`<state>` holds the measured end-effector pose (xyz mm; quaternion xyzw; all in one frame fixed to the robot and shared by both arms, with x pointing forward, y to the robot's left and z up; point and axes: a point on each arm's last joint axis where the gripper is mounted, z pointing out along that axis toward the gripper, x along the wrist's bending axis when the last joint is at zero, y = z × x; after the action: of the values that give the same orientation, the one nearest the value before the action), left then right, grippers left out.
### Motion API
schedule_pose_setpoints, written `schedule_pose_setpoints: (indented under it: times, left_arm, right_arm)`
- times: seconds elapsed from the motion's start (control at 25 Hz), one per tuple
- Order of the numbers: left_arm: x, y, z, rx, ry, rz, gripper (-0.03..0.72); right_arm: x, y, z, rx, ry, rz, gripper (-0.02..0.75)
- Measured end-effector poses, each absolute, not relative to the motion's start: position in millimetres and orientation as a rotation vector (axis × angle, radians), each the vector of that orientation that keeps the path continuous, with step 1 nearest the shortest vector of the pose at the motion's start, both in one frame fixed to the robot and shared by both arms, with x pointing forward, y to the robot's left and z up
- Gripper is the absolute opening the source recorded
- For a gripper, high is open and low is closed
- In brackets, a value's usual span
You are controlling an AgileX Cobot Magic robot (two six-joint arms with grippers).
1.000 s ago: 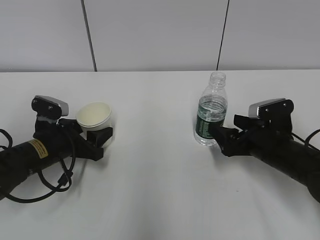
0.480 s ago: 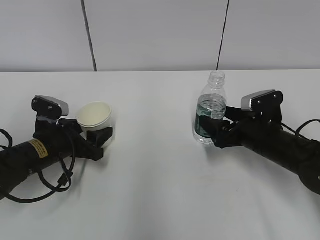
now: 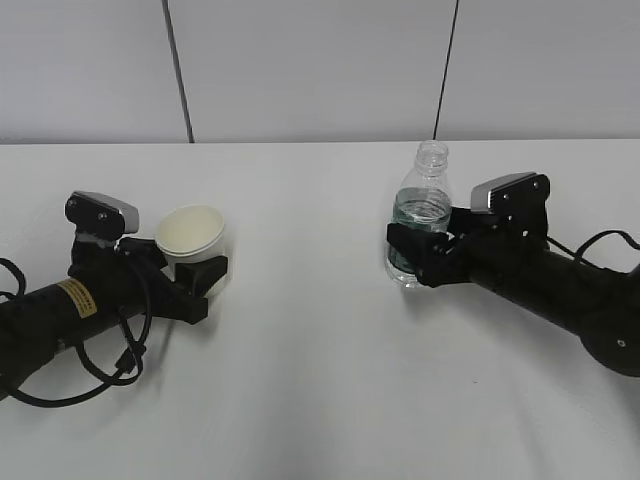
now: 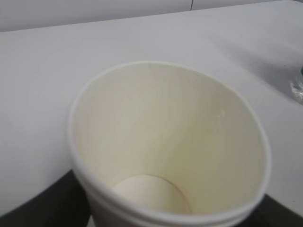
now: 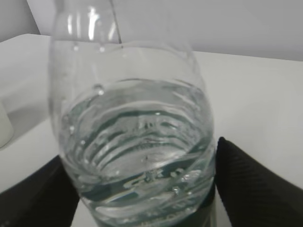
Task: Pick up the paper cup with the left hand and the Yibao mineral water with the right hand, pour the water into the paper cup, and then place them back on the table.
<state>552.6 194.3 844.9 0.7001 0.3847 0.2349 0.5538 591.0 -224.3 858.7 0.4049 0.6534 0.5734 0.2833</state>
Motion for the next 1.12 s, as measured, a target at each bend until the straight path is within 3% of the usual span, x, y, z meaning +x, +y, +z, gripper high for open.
schedule_pose_setpoints:
  times: [0.32, 0.64, 1.12]
  left_arm:
    - [552.5, 194.2, 844.9, 1.656, 0.907, 0.554, 0.443]
    - [552.5, 194.1, 844.9, 1.656, 0.906, 0.554, 0.442]
    - [550.5, 191.8, 844.6, 1.674, 0.873, 0.533, 0.436]
  right_arm:
    - [596.9, -222.6, 854.1, 1.076, 1.756, 1.548, 0.626]
    - [597.3, -222.4, 853.8, 1.076, 1.757, 1.55, 0.528]
    - [598.0, -223.5, 854.2, 1.086, 1.741, 1.546, 0.512]
